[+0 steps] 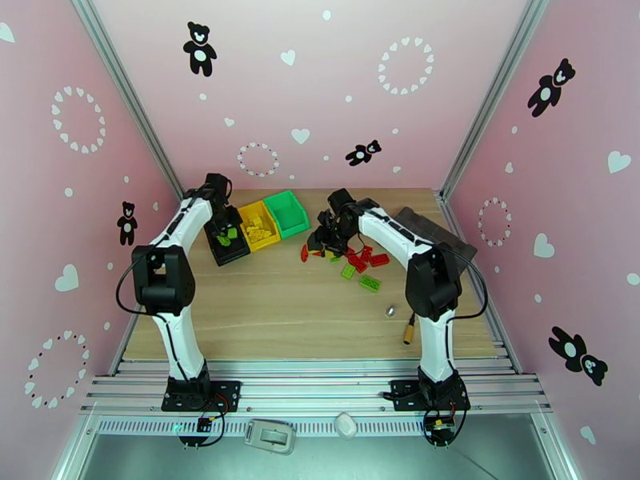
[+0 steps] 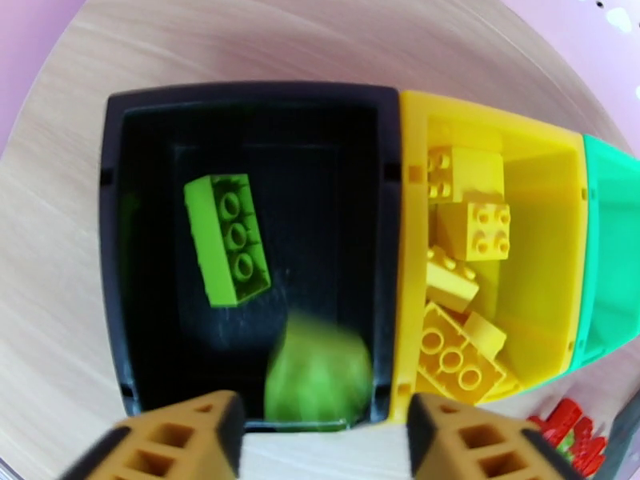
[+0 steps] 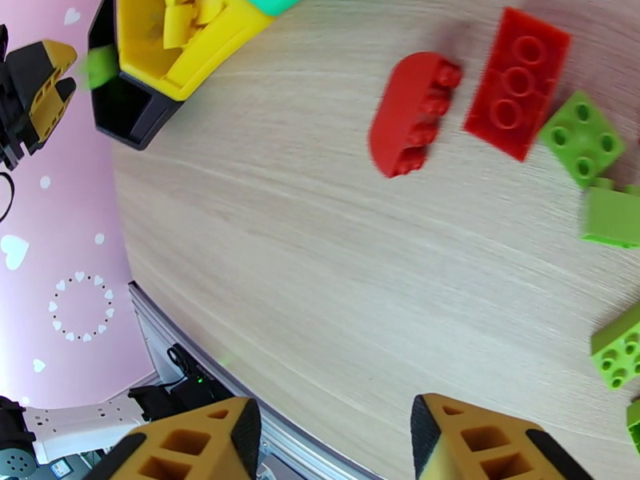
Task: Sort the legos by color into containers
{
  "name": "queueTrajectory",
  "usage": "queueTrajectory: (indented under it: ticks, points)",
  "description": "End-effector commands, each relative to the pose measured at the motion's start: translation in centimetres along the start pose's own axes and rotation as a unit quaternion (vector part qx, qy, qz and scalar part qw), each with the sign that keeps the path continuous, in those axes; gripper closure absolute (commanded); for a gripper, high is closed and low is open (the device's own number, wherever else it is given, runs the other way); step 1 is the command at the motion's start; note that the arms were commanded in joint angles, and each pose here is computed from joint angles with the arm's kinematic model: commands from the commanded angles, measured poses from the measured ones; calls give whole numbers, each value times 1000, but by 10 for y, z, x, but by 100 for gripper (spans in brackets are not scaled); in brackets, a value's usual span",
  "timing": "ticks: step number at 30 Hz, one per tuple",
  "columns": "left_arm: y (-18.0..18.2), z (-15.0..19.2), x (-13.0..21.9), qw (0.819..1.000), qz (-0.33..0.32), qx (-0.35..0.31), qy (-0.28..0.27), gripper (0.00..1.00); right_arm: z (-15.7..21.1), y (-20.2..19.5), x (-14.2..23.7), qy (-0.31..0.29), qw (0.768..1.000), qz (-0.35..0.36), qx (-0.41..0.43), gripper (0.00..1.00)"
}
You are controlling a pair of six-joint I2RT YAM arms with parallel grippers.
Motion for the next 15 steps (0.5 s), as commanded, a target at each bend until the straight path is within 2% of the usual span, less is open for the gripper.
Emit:
queueTrajectory:
  ticks: [1, 4, 8, 15]
  points:
    - [2, -3, 16, 1000, -2, 0, -6, 31, 12, -3, 25, -13, 1000, 22, 6, 42]
    - [0, 6, 25, 1000, 5, -2, -11, 30, 21, -19, 31, -16, 999, 43, -8, 40]
    - [-20, 37, 38, 999, 20, -37, -7, 27, 34, -45, 43, -19, 996, 82, -25, 35]
    - [-75, 132, 45, 993, 80, -83, 36, 24, 62, -105, 60, -14, 983, 171, -71, 28]
Point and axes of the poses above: each hand's point on the last joint's axis, 136 mm out from that joint toward the fingers, its own x axis back along the fingers, its own y axis along the line the jaws close on, z = x × y, the point moved 3 cm from there along x, back along the fingers, and after that the axes turned 7 degrees about x, right-handed, at the moved point
